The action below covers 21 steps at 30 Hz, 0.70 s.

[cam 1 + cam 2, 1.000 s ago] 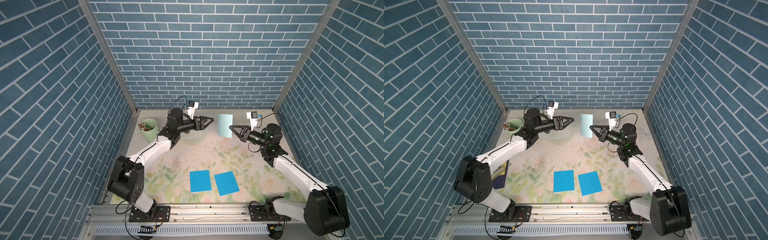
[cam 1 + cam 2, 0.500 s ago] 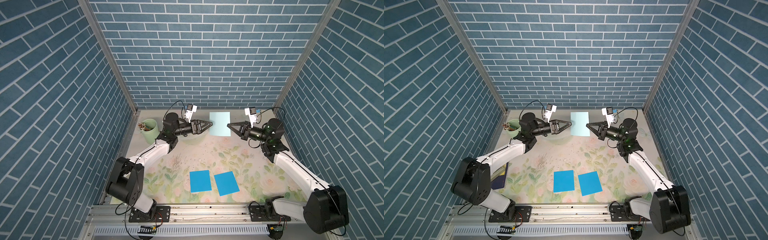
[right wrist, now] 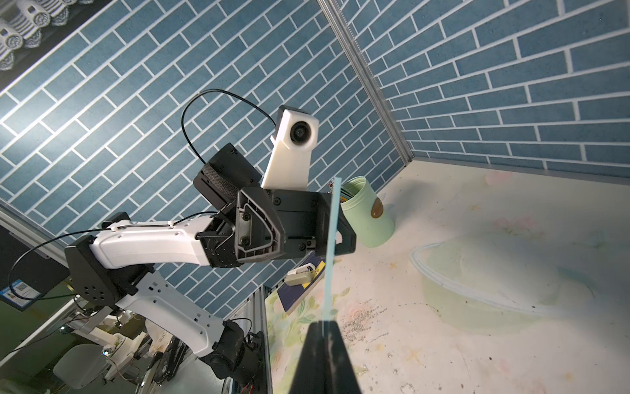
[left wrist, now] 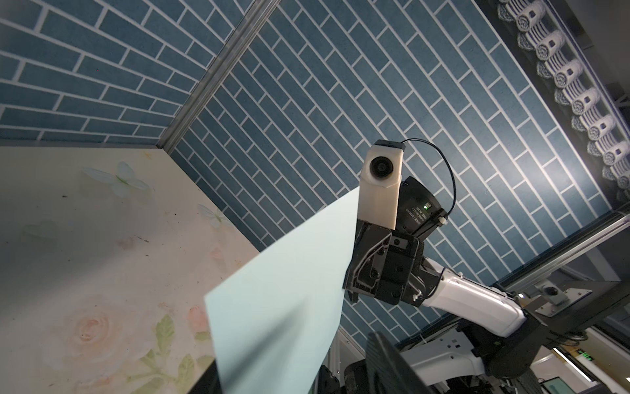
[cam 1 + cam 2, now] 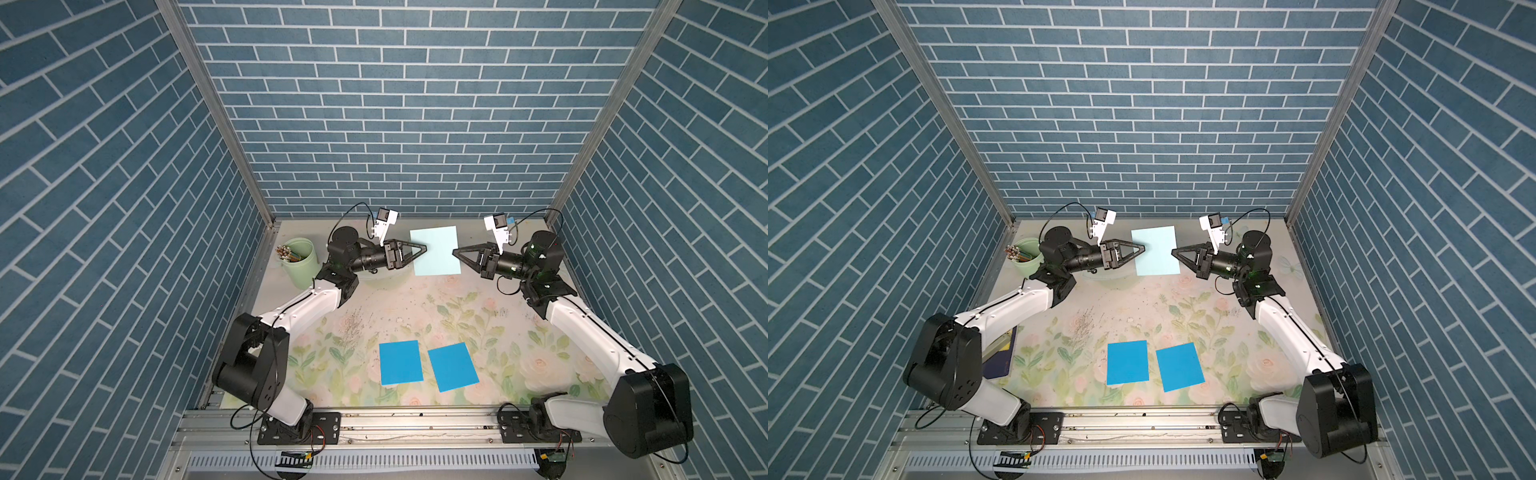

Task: Fold the square paper along the opposite sides
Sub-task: Fold the paper.

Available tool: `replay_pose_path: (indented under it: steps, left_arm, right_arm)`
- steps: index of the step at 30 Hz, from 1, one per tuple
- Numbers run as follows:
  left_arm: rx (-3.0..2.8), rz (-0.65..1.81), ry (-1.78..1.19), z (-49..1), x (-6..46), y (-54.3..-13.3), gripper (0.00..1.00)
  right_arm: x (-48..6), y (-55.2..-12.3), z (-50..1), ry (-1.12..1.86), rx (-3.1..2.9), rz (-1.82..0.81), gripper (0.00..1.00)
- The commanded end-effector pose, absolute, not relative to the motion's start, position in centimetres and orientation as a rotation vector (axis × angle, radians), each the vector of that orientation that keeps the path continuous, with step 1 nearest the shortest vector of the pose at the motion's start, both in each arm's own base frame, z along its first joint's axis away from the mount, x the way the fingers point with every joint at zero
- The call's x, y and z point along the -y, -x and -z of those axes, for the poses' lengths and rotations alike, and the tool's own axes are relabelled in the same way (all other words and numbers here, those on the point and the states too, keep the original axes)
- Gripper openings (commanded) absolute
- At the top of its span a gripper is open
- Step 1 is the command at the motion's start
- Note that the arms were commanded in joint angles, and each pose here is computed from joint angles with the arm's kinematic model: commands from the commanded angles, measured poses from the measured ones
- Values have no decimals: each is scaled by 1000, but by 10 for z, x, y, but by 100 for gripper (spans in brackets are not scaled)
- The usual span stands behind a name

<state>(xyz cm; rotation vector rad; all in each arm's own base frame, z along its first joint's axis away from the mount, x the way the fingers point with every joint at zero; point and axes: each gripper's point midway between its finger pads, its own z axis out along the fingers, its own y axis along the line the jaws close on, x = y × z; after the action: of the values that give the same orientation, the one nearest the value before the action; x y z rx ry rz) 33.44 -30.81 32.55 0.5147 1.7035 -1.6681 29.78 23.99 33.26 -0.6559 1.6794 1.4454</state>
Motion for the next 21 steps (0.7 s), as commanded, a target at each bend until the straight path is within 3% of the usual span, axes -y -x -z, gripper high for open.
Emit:
replay_pose_path:
  steps: [1, 7, 10, 15, 21]
  left_arm:
    - [-1678, 1656, -541, -330, 307, -331, 44]
    - [-1695, 1617, -524, -328, 304, -334, 21]
    - [-1700, 1610, -520, -326, 303, -334, 22]
    - [-1696, 1608, -524, -325, 302, -332, 35]
    - [-1665, 1593, -536, -326, 299, -327, 33]
  right_arm:
    - [-237, -301, -339, 688, -1658, -1398, 0]
    - [-233, -305, -337, 666, -1666, -1379, 0]
    - [-233, -306, -336, 659, -1666, -1377, 0]
    - [-232, -308, -336, 641, -1658, -1393, 0]
    - [-233, -312, -335, 622, -1658, -1400, 0]
